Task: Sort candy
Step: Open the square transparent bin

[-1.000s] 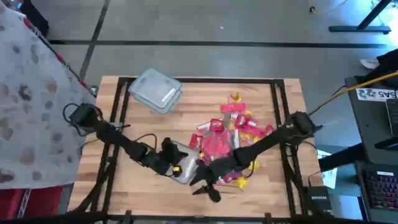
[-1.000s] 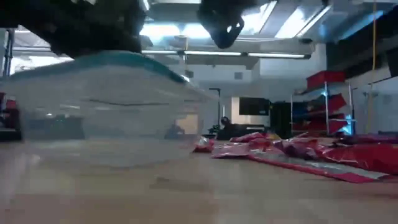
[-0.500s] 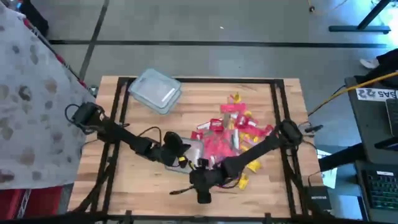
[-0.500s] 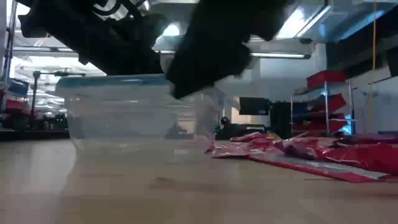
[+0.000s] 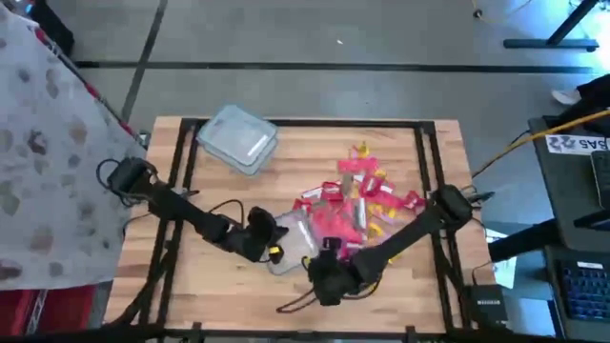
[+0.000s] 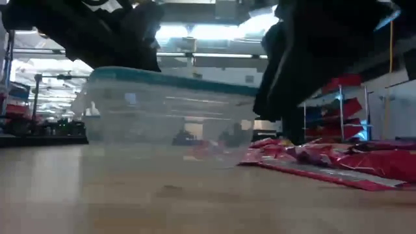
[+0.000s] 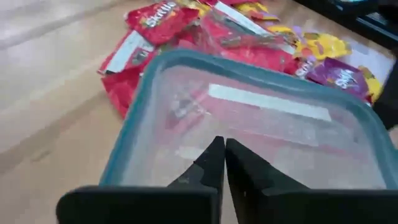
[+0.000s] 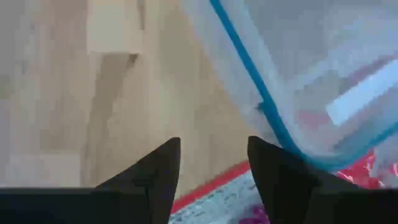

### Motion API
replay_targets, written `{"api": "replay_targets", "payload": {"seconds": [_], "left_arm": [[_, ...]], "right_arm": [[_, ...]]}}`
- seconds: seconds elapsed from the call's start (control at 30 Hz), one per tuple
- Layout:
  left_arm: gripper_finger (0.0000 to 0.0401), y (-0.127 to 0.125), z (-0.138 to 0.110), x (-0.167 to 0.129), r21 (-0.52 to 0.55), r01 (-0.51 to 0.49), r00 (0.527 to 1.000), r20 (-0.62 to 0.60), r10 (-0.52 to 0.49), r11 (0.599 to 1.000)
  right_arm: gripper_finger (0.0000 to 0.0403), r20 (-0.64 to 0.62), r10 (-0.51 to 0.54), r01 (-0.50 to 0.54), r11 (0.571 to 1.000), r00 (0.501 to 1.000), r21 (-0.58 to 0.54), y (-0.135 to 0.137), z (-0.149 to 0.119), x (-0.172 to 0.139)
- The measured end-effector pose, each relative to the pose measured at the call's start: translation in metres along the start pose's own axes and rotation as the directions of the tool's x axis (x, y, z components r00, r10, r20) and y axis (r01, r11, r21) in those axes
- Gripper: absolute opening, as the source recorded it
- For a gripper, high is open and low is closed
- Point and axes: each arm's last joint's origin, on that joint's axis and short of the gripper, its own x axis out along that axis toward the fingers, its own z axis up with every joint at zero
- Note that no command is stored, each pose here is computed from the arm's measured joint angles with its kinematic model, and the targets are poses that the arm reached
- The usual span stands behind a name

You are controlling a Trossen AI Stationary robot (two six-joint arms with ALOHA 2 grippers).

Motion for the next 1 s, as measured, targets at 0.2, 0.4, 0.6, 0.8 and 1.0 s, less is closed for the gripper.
{"api": "replay_targets", "payload": {"seconds": [0.2,0.4,0.6,0.8,1.0], "left_arm": [[0.0,0.0,-0.001,0.0,0.014,0.004,1.0,-0.008,-0.004,1.0],[0.0,-0.002,0.003,-0.003,0.041,0.01,1.0,0.002,-0.01,0.999],[0.0,-0.021,0.034,-0.026,0.181,0.051,0.995,0.07,-0.064,0.982],[0.0,-0.029,0.05,-0.033,0.226,0.092,0.989,0.091,-0.115,0.97],[0.0,-0.029,0.025,-0.006,0.253,0.15,0.989,-0.057,-0.14,0.956]], "right_arm": [[0.0179,0.139,0.078,-0.103,0.978,0.987,0.18,-0.008,-0.023,0.011],[0.0179,0.357,0.173,-0.291,0.904,0.918,0.312,-0.01,-0.048,0.032],[0.0179,0.479,0.169,-0.366,0.86,0.862,0.356,-0.011,-0.054,0.033],[0.0179,0.49,0.146,-0.348,0.869,0.86,0.352,-0.01,-0.055,0.032],[0.0179,0.512,0.122,-0.322,0.891,0.85,0.322,-0.011,-0.053,0.031]]}}
